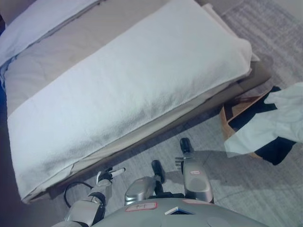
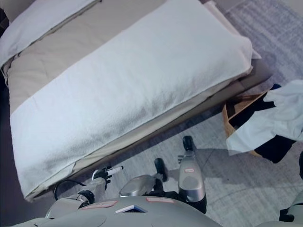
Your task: Put the clothes on the bed into the basket.
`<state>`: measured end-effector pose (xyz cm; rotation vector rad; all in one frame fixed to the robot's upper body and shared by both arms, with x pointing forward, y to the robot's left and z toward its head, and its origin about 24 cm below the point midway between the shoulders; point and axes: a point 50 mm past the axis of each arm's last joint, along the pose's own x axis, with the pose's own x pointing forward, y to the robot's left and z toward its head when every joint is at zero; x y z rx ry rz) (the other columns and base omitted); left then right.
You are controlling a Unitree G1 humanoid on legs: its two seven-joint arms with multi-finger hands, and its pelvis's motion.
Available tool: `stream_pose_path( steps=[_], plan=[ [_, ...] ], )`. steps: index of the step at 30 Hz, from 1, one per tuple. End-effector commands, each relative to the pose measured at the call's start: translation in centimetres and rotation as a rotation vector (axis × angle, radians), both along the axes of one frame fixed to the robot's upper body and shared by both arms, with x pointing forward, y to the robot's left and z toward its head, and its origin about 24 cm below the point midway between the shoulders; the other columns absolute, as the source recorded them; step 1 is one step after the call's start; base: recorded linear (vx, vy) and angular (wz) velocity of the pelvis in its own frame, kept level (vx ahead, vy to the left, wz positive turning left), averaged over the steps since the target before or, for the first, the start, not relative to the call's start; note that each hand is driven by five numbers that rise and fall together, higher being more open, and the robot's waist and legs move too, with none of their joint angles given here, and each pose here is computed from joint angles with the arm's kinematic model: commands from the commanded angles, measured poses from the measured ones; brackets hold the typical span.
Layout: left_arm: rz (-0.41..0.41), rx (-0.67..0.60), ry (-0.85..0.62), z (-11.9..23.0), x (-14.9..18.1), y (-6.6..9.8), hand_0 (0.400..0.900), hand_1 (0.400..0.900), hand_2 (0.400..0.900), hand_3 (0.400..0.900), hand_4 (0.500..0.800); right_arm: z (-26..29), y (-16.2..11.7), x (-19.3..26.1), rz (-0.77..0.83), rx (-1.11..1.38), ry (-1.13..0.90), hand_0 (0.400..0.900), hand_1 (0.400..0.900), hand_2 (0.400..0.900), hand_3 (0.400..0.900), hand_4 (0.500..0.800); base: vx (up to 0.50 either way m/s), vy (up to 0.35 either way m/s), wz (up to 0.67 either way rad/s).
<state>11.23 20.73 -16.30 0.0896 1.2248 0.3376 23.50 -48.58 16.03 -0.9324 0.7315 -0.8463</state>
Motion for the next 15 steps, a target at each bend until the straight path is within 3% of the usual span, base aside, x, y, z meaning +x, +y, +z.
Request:
stream_pose_path(
  steps=[1,8,15],
  plan=[
    [0.019,0.099,0.049,0.2,-1.5,3.0,0.900,0.900,0.900,0.900,0.800,2.3,-0.9,-0.8,-0.017,-0.109,0.005,0.900,0.900,0.900,0.900,0.800,0.007,-0.020,0.07],
    [0.015,0.103,0.039,0.4,-1.0,3.3,0.900,0.900,0.900,0.900,0.800,-0.5,-0.3,-0.6,-0.006,-0.032,0.037,0.900,0.900,0.900,0.900,0.800,0.008,-0.022,0.05],
    [0.018,0.116,0.023,0.8,-0.5,4.5,0.900,0.900,0.900,0.900,0.800,-7.0,1.7,-1.1,0.028,0.161,0.137,0.900,0.900,0.900,0.900,0.800,0.011,-0.028,0.16]
  ],
)
